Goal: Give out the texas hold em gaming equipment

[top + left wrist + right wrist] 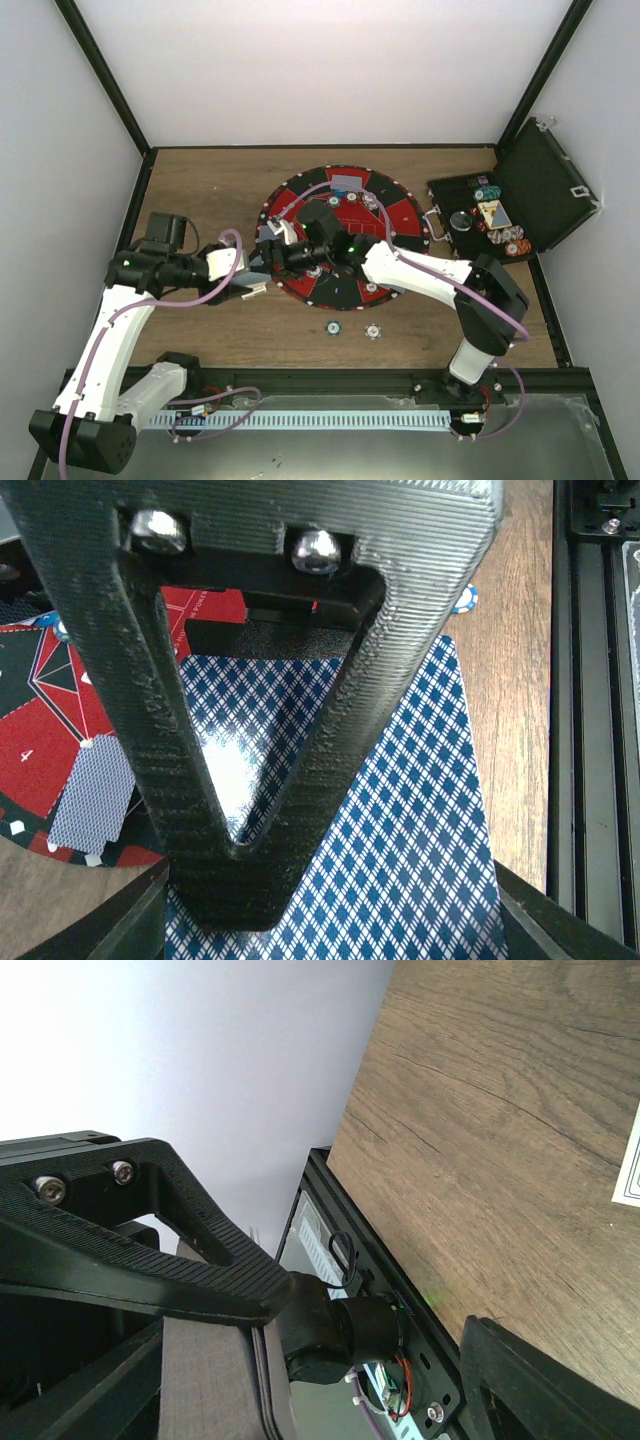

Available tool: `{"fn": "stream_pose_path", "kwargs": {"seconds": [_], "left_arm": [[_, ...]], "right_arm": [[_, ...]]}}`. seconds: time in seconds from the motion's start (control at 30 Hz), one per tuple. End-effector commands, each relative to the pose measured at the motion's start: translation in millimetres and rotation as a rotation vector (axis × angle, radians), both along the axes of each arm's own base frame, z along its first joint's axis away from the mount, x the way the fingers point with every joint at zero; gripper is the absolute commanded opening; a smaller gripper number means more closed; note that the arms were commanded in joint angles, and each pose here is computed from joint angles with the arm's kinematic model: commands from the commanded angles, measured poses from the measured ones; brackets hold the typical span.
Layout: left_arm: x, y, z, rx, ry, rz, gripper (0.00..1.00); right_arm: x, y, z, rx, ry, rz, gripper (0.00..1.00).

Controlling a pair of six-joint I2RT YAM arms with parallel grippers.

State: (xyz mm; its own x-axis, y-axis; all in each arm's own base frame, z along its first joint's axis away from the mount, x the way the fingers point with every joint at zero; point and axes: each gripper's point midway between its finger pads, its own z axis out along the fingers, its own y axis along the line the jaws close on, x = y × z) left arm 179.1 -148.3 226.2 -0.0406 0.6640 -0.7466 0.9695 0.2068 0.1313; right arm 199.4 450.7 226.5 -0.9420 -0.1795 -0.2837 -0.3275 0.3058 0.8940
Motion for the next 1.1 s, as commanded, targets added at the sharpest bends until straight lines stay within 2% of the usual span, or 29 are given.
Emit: {"fn": "stream_pose_path", "kwargs": {"seconds": [0.0,0.5,0.67,0.93,1.07], "left_arm": [[-1,-5,8,-0.04,-0.027,-0.027,0.11],[1,-6,11,-0.043,-0.032,-0.028,0.11],[1,-6,11,-0.042,-0.034,-0.027,0.11],[2,-6,11,-0.041,-0.035,-0.028,0.11],[2,-6,10,-0.041,-0.031,-0.027,0.1]], "right_arm": [[4,-3,0,-0.011,-0.005,-0.019,0.75],[3,-35,-4,-0.029,-0.022,-0.038,0.62],[6,-42,1,-0.024,-0.03,-0.051,0.49],[6,-54,8,-0.018,-0.037,-0.068,0.35],[4,-58,19,0.001,-0.045,-0.075,0.23]]}}
